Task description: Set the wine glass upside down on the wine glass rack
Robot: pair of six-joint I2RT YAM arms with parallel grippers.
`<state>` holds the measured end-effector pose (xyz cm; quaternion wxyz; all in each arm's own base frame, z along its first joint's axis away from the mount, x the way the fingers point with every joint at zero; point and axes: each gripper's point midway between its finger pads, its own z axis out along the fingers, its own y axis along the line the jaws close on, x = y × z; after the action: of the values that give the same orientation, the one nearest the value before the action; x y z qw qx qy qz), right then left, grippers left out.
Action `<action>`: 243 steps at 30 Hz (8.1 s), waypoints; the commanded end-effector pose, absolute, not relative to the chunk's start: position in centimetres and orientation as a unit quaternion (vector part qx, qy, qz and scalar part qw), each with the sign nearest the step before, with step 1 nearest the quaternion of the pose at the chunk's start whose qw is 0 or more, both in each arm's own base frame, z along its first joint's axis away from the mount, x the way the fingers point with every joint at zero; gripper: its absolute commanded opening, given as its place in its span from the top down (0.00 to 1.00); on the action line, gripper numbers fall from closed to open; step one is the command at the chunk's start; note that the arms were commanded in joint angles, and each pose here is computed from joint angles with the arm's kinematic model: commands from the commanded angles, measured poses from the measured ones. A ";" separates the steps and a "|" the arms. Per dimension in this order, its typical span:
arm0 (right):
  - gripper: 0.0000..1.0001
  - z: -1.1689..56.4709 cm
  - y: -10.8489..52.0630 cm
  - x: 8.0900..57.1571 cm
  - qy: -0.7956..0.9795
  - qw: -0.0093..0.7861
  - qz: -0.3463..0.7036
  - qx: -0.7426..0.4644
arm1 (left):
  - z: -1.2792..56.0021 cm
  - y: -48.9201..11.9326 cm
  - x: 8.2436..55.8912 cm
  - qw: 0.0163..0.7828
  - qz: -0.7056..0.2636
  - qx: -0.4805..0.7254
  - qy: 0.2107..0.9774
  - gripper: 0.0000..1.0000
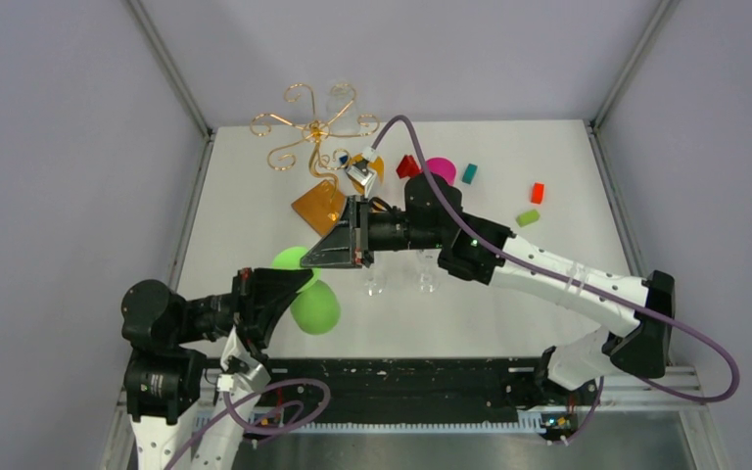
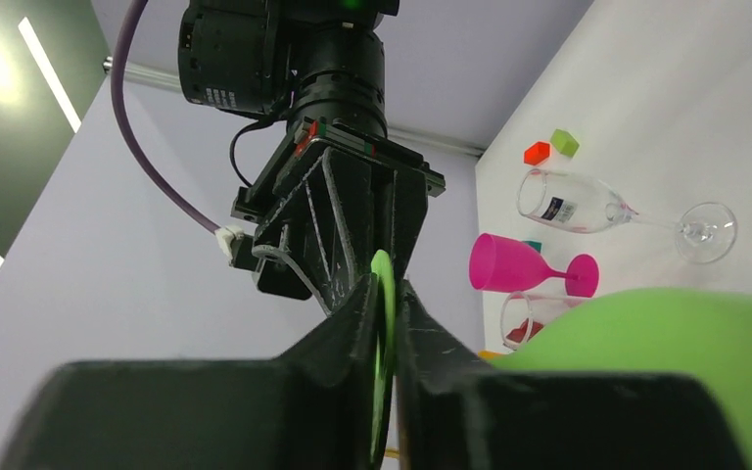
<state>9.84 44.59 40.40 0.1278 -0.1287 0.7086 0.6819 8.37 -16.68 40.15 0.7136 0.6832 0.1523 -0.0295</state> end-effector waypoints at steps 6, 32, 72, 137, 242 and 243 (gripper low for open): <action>1.00 46.9 42.2 11.5 0.648 0.224 0.717 -0.128 | 40.8 -17.3 6.7 0.710 -0.097 0.681 0.152 0.01; 1.00 50.7 21.9 32.5 0.675 0.483 0.555 0.064 | 42.8 -7.3 15.2 0.818 -0.261 0.035 0.512 0.01; 1.00 43.4 36.0 43.7 0.716 0.333 0.613 0.011 | 32.5 -2.8 18.6 0.691 -0.201 -0.169 0.674 0.01; 1.00 40.9 34.4 45.0 0.711 0.326 0.622 0.045 | 30.6 -5.3 19.0 0.659 -0.232 -0.112 0.706 0.03; 0.49 24.1 30.6 52.2 0.856 0.314 0.409 -0.045 | 31.9 -6.1 17.8 0.662 -0.248 -0.086 0.702 0.07; 0.49 23.6 31.1 52.0 0.858 0.311 0.407 -0.051 | 31.9 -6.1 17.9 0.661 -0.249 -0.086 0.703 0.07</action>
<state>53.93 28.93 24.85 0.3288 0.0112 0.8462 0.4193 17.95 -5.90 29.45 0.6385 -0.1005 0.7238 -0.2414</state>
